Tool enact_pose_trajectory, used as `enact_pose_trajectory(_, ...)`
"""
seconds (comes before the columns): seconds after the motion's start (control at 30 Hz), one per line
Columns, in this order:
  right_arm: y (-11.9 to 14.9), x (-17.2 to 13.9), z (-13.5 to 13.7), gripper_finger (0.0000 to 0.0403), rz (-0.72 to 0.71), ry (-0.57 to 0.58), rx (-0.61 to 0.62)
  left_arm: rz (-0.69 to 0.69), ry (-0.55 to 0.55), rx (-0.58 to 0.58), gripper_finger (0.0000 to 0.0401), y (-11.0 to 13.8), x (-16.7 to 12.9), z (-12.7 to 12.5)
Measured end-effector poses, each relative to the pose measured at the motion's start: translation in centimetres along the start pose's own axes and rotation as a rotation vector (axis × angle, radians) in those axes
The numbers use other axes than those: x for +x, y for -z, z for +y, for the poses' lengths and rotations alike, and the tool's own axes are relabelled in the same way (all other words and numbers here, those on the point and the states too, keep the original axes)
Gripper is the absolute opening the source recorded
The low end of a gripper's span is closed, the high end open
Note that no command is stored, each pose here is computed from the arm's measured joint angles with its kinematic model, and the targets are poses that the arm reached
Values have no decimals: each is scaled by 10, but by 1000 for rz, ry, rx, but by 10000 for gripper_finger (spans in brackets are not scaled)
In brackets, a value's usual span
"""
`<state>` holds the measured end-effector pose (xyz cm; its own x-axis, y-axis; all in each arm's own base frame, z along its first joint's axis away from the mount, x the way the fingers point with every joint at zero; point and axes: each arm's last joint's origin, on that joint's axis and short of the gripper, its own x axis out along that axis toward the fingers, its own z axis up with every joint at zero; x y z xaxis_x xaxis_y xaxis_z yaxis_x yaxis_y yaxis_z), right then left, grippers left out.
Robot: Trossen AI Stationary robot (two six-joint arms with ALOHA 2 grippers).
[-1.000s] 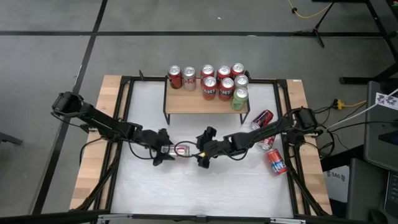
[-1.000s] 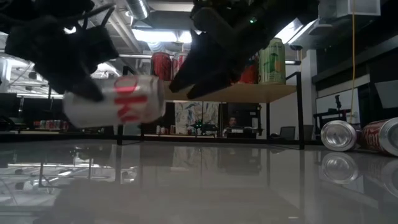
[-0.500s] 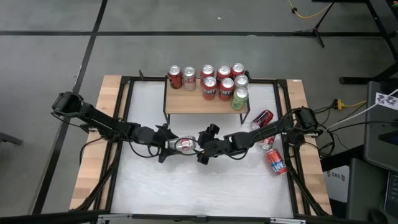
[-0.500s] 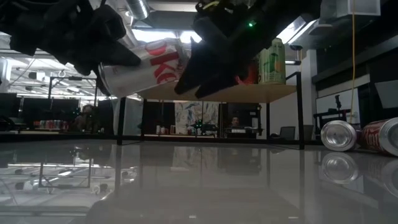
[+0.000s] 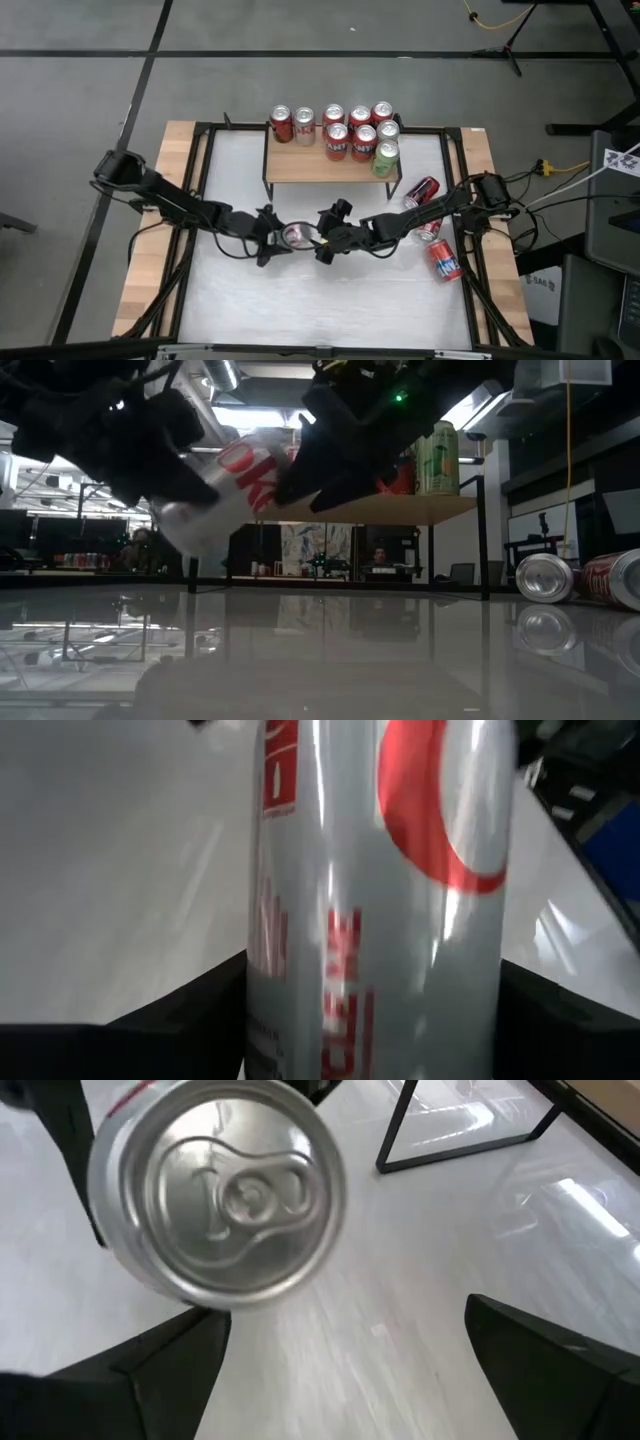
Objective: Place canned beverage on shelf
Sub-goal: Put the red white soda can on the shelf aligned with the other red white soda can
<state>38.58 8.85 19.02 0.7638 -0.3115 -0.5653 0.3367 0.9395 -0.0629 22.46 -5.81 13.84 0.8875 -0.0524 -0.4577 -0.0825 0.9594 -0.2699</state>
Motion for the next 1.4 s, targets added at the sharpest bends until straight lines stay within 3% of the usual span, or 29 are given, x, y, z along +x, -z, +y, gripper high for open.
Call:
enact_pose_trajectory(0.27,-3,0,0,392,-29,-1,21,86,-33,19,310,15,10,4)
enact_pose_trajectory(0.67,-7,-1,1,392,-48,-18,10,5,-66,12,310,22,25,6)
enact_pose_trajectory(0.9,-10,-2,4,392,-66,-84,0,-56,-110,130,307,22,30,7)
enact_pose_trajectory(1.4,-30,-15,7,392,-177,-262,33,-159,-123,145,303,6,35,0)
